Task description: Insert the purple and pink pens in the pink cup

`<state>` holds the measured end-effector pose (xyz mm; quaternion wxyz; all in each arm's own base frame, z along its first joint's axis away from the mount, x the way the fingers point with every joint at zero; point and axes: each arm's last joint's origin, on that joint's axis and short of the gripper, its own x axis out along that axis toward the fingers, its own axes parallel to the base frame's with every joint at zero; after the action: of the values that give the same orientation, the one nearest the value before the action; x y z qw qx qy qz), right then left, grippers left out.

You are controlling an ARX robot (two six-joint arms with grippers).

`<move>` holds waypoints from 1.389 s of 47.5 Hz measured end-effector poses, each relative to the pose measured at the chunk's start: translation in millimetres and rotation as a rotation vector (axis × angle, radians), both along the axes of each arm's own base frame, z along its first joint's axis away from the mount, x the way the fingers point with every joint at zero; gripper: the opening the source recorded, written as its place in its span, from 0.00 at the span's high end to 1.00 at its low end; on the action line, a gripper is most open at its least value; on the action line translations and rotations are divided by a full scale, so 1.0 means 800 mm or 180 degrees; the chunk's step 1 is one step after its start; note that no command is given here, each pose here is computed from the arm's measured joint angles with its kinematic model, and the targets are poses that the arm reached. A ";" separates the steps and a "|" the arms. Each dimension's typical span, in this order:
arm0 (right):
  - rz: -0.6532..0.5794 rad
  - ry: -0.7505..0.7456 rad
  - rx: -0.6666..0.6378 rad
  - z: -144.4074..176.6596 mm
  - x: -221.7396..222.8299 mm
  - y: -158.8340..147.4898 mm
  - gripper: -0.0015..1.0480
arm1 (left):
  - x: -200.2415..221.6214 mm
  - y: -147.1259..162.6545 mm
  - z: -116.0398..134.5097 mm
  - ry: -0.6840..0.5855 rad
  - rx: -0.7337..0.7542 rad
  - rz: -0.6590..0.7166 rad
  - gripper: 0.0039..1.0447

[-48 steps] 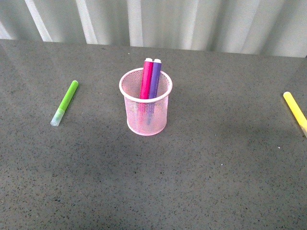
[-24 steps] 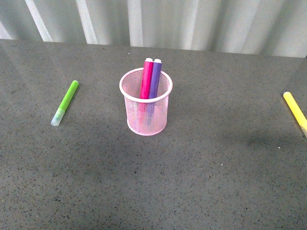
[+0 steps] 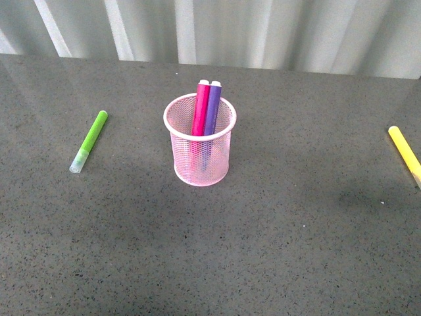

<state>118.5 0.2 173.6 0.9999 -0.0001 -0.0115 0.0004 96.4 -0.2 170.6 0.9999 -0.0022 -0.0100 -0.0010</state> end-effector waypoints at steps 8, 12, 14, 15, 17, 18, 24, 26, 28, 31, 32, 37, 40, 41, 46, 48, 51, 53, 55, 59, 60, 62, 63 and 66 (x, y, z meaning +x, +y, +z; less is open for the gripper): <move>0.0000 -0.0001 0.0000 0.000 -0.006 0.000 0.97 | 0.000 0.000 0.000 0.0001 -0.0001 0.0000 0.06; 0.0000 0.0000 0.0000 0.000 -0.008 0.000 0.97 | 0.000 0.000 0.000 0.0000 -0.0001 0.0000 0.06; 0.0000 0.0001 0.0000 0.000 -0.009 0.000 0.97 | 0.000 0.000 0.000 0.0000 -0.0001 0.0000 0.06; 0.0000 0.0000 0.0000 0.000 -0.009 0.000 0.97 | 0.000 0.000 0.000 0.0000 0.0000 0.0000 0.06; 0.0000 0.0000 0.0000 0.000 -0.010 0.000 0.97 | 0.000 0.000 0.000 0.0000 -0.0001 0.0000 0.06; 0.0000 -0.0001 0.0000 0.000 -0.011 0.000 0.97 | 0.000 0.000 0.000 0.0000 -0.0001 0.0000 0.06; 0.0000 -0.0001 0.0000 -0.001 -0.013 0.000 0.97 | 0.000 0.000 0.000 0.0000 0.0000 0.0000 0.06; 0.0000 0.0001 0.0001 -0.001 -0.013 0.000 0.97 | 0.000 0.000 0.000 0.0000 -0.0001 0.0000 0.06; 0.0000 0.0042 0.0001 -0.003 -0.017 0.000 0.97 | 0.000 0.000 0.000 0.0000 0.0000 0.0000 0.06; 0.0001 0.0114 0.0001 -0.007 -0.023 0.000 0.97 | 0.000 0.000 0.000 -0.0001 -0.0001 0.0000 0.06; 0.0000 0.0101 0.0001 -0.006 -0.024 0.000 0.97 | 0.000 0.000 0.000 -0.0001 -0.0001 0.0000 0.06; -0.0001 0.0006 0.0001 -0.004 -0.027 0.000 0.97 | 0.000 0.000 0.000 0.0000 -0.0001 0.0000 0.06; 0.0000 0.0016 0.0001 -0.004 -0.027 0.000 0.97 | 0.000 0.000 0.000 -0.0004 -0.0001 0.0000 0.06; -0.0001 0.0017 0.0001 -0.004 -0.027 0.000 0.97 | 0.000 0.000 0.000 -0.0002 -0.0001 0.0000 0.06; 0.0000 0.0017 0.0000 -0.004 -0.027 0.000 0.95 | 0.000 0.000 0.000 0.0000 -0.0001 0.0000 0.06; 0.0000 0.0017 0.0001 -0.004 -0.027 0.000 0.87 | 0.000 0.000 0.000 0.0000 -0.0001 0.0001 0.06; -0.0001 0.0017 0.0002 -0.004 -0.027 0.000 0.74 | 0.000 0.000 0.000 0.0000 -0.0001 0.0000 0.06; -0.0001 0.0017 0.0001 -0.004 -0.027 0.000 0.67 | 0.000 0.000 0.000 0.0000 -0.0001 0.0000 0.06; 0.0000 0.0017 0.0001 -0.004 -0.027 0.000 0.60 | 0.000 0.000 0.000 0.0000 -0.0001 0.0000 0.06; -0.0001 0.0017 0.0002 -0.004 -0.027 0.000 0.45 | 0.000 0.000 0.000 0.0001 -0.0001 0.0000 0.06; -0.0001 0.0017 0.0001 -0.004 -0.027 0.000 0.40 | 0.000 0.000 0.000 0.0001 -0.0001 0.0000 0.06; -0.0001 0.0017 0.0001 -0.004 -0.027 0.000 0.32 | 0.000 0.000 0.000 0.0000 -0.0001 0.0000 0.06; -0.0001 0.0017 0.0002 -0.004 -0.027 0.000 0.28 | 0.000 0.000 0.000 0.0000 0.0000 0.0000 0.06; -0.0001 0.0017 0.0001 -0.004 -0.027 0.000 0.18 | 0.000 0.000 0.000 0.0000 -0.0001 0.0000 0.06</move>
<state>96.7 0.2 170.3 1.0000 0.0001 -0.0089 0.0002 96.4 -0.2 170.6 0.9999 -0.0024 -0.0100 -0.0010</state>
